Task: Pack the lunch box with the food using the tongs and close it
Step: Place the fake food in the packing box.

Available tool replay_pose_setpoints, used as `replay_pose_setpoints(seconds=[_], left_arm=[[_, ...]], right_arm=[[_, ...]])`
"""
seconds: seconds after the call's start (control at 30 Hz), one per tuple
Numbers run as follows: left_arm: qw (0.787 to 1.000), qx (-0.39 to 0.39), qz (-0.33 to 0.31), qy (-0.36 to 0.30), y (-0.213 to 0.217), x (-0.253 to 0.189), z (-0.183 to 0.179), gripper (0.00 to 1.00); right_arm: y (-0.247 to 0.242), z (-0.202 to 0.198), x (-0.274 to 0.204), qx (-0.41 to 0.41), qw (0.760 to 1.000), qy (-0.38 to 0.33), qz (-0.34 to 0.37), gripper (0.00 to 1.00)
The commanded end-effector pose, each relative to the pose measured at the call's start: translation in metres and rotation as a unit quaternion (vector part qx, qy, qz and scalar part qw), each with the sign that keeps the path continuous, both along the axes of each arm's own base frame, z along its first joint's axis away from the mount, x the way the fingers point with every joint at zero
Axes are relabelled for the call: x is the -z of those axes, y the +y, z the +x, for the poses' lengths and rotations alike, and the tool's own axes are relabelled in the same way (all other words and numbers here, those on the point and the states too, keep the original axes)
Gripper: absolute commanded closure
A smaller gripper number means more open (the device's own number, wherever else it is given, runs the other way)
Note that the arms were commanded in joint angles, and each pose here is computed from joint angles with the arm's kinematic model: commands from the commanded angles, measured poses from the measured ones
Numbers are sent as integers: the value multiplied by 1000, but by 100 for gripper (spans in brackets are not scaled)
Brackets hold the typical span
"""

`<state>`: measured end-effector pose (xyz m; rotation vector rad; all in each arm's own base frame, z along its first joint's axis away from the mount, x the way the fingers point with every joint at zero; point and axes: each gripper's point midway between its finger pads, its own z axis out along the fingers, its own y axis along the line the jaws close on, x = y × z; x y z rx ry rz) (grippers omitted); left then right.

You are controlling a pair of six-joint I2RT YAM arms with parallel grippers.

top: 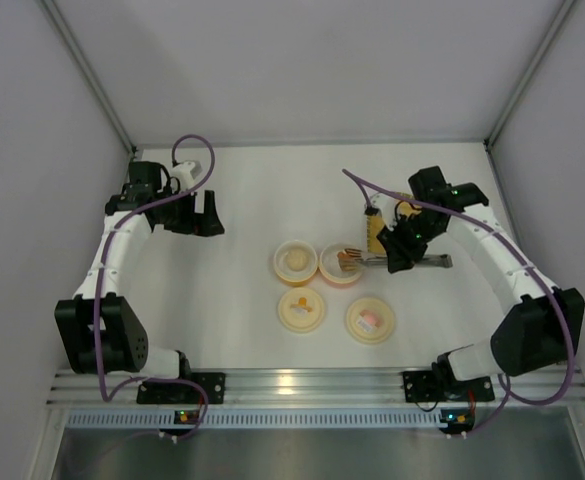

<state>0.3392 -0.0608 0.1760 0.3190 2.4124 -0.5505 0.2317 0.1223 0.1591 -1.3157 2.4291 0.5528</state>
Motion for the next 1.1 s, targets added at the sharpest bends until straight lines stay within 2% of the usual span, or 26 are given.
replay_pose_setpoints(seconds=[0.0,0.47,0.7,1.07], left_arm=[[1000,4,-13,-12,-3,-6,7,2],[1000,3,-8,-6,-1,0,7,2],[1000,2,-5,-6,0,2,9,2],[1000,4,-6,-5,-1,3,9,2]], right_arm=[[9,13,0,-9,1000,-24,13,89],[11,44,11,16,999,-42,0,82],[11,44,11,13,999,-40,-2,66],[9,42,13,9,999,-35,-7,54]])
